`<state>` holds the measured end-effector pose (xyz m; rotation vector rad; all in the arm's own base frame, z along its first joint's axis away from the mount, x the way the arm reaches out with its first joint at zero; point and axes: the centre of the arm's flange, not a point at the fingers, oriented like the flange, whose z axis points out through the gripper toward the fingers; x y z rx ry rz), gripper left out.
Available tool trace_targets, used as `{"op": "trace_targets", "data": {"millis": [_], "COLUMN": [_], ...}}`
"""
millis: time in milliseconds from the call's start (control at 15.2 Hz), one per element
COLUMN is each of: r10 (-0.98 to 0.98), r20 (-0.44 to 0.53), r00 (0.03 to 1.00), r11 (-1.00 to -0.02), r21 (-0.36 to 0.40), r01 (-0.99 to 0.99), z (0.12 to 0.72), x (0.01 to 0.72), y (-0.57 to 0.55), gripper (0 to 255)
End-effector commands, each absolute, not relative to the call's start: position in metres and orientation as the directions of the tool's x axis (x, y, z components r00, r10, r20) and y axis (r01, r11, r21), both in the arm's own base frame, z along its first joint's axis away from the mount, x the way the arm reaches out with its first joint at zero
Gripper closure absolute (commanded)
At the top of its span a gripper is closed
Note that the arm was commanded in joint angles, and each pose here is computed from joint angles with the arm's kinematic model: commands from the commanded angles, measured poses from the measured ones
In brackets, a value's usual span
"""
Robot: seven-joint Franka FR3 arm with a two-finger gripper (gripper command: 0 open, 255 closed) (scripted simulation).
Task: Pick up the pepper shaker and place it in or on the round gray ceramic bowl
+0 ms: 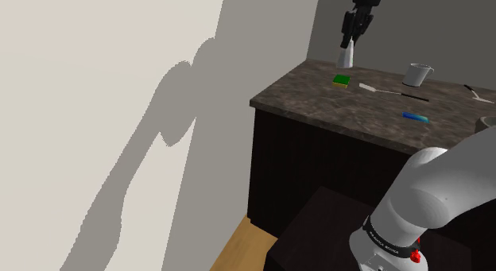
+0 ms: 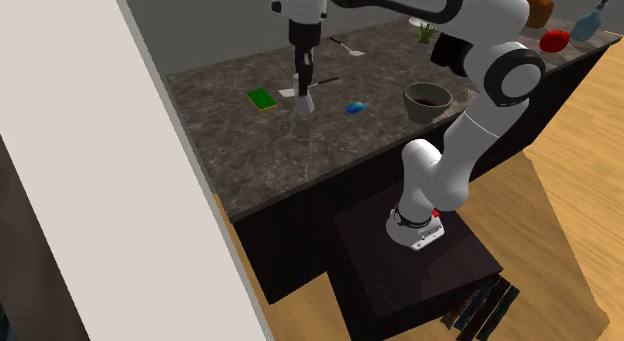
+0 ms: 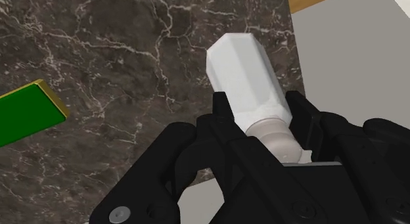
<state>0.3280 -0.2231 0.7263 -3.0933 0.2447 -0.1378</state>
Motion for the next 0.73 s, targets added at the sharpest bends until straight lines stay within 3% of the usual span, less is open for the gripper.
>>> {"op": "trace_targets", "data": {"millis": [0,660], "r10": [-0.158,-0.158], "r20": [0.085,0.085], "r00": [0.984,0.984], "r11": [-0.987,-0.987], "r21": [-0.043,-0.043], "r01": [-0.155,-0.155], "z": [0.734,0.740], "x": [0.328,0.197], "y": [-0.221,-0.234], "gripper": [255,255]}}
